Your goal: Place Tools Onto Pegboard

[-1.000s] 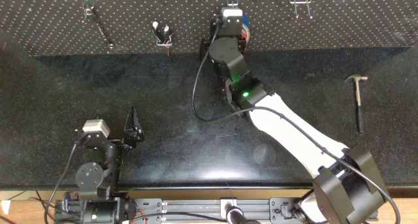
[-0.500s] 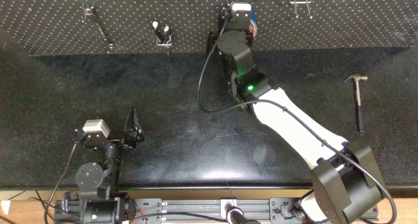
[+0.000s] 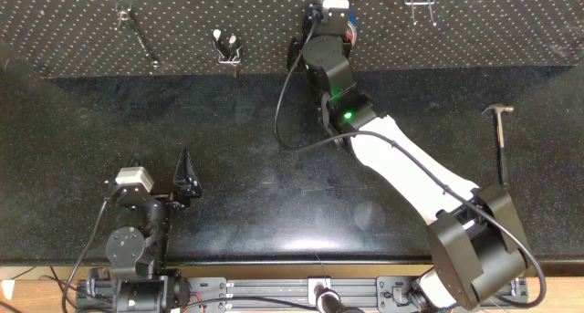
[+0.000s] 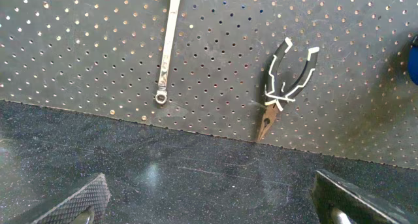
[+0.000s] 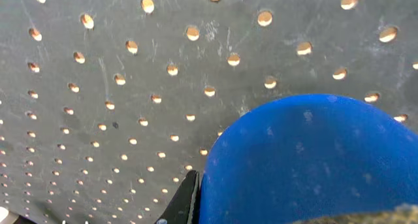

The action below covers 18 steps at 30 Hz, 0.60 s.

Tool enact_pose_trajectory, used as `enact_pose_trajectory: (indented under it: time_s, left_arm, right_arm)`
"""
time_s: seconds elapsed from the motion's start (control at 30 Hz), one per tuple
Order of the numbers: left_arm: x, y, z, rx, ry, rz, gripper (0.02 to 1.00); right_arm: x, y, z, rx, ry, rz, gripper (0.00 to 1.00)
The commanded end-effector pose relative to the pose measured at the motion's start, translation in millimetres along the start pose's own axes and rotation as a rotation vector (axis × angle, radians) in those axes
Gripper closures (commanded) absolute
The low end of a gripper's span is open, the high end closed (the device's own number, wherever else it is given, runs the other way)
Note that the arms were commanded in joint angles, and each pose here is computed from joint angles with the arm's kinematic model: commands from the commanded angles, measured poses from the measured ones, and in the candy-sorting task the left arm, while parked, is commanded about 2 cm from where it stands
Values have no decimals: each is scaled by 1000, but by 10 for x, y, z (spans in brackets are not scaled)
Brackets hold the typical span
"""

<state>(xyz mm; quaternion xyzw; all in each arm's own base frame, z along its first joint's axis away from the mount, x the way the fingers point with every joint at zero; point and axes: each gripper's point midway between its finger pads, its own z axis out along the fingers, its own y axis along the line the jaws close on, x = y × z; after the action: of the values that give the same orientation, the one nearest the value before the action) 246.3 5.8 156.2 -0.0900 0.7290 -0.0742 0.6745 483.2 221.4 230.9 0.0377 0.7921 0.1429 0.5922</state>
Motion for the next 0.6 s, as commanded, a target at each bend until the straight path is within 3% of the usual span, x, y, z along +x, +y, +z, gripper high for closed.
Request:
enact_pose_trajectory:
  time_s: [0.03,0.6]
  left_arm:
    - [-1,16,-4,-7,-4,2,23]
    - [-1,16,-4,-7,-4,2,23]
  right_arm:
    - [-46,-89,143,31,-9,26,925]
    - [22,-214,253,60,2,40,923]
